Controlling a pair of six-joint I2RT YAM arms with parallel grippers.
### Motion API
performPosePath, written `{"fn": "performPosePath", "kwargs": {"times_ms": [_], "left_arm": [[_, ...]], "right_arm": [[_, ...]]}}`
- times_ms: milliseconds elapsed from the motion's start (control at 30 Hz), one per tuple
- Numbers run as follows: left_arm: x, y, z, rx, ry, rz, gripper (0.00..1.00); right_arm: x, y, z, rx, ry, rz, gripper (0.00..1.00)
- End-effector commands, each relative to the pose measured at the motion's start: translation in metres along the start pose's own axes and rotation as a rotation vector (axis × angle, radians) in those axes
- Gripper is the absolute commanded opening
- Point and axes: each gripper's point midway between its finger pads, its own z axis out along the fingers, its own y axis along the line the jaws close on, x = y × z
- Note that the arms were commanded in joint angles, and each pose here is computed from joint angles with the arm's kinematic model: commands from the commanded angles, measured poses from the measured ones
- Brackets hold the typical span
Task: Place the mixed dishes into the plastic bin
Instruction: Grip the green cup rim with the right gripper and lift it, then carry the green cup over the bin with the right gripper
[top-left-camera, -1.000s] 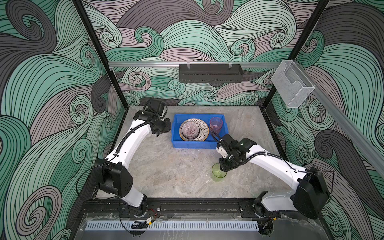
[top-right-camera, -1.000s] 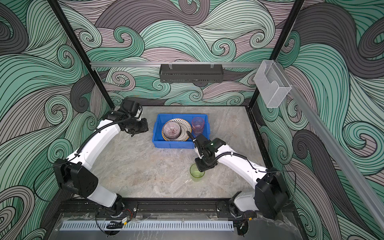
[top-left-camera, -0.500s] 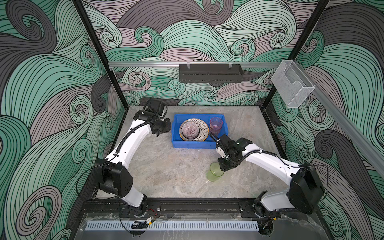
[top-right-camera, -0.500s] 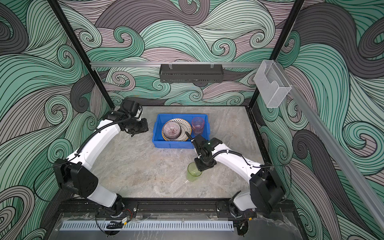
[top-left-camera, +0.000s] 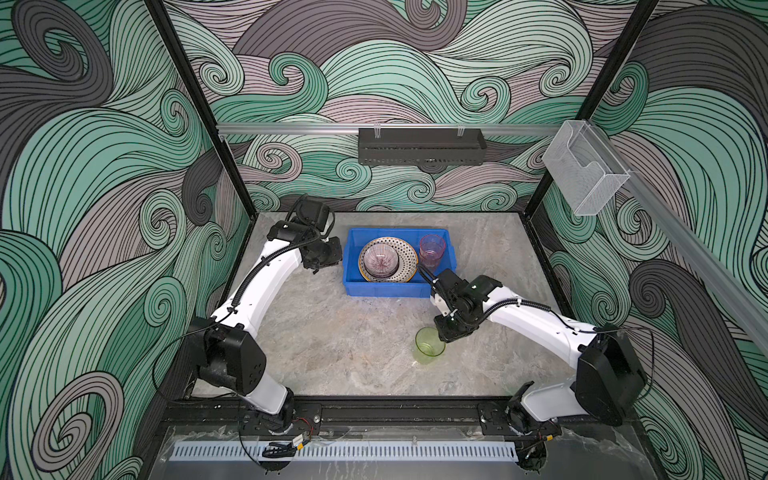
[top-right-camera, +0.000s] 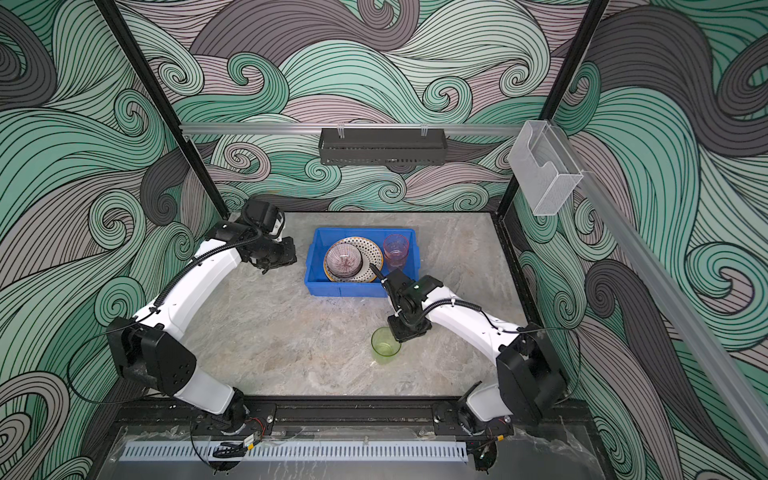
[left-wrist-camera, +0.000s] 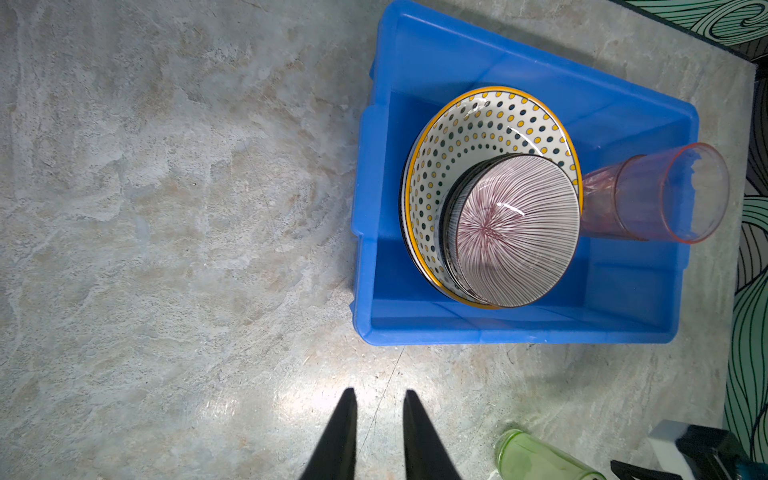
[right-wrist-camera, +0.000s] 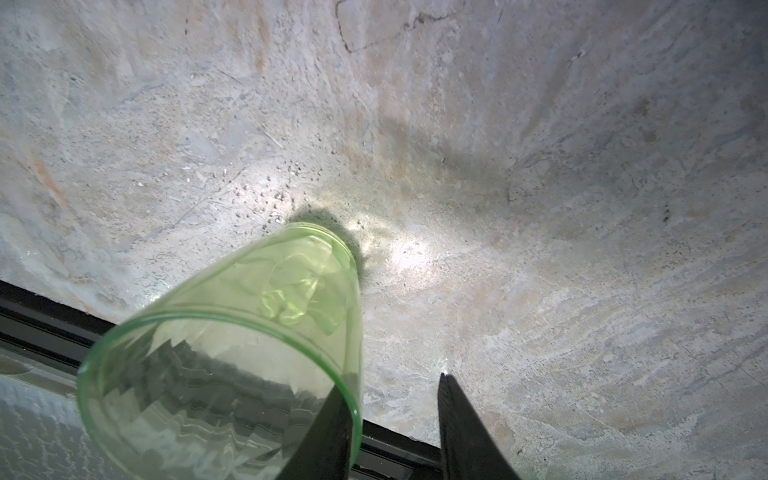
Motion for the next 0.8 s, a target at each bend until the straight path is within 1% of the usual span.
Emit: {"fn": "performPosePath", "kwargs": {"times_ms": [0, 267, 367, 500, 633, 767], "left_arm": [[-0.002, 0.004, -0.008, -0.006, -0.026, -0.017, 0.24], [-0.001, 0.007, -0.009, -0.016, -0.028, -0.015, 0.24], [-0.001, 0.008, -0.008, -0.017, -0.030, -0.016, 0.24], [-0.001, 0.009, -0.007, -0.022, -0.027, -0.017, 0.24], [-0.002, 0.009, -0.009, -0.019, -0.034, -0.021, 0.24], [-0.002, 0.009, -0.010, -0.018, -0.036, -0.019, 0.24]], "right_arm": [[-0.009, 0.012, 0.003, -0.041, -0.017, 0.024, 0.35], [-0.012, 0.016, 0.008, -0.034, -0.004, 0.028, 0.18], [-0.014, 0.011, 0.003, 0.000, -0.009, 0.016, 0.09], [-0.024, 0.009, -0.012, 0.025, -0.051, 0.000, 0.01], [-0.040, 0.003, -0.032, 0.063, -0.138, 0.007, 0.00], [-0.056, -0.007, -0.053, 0.090, -0.213, 0.046, 0.00]]}}
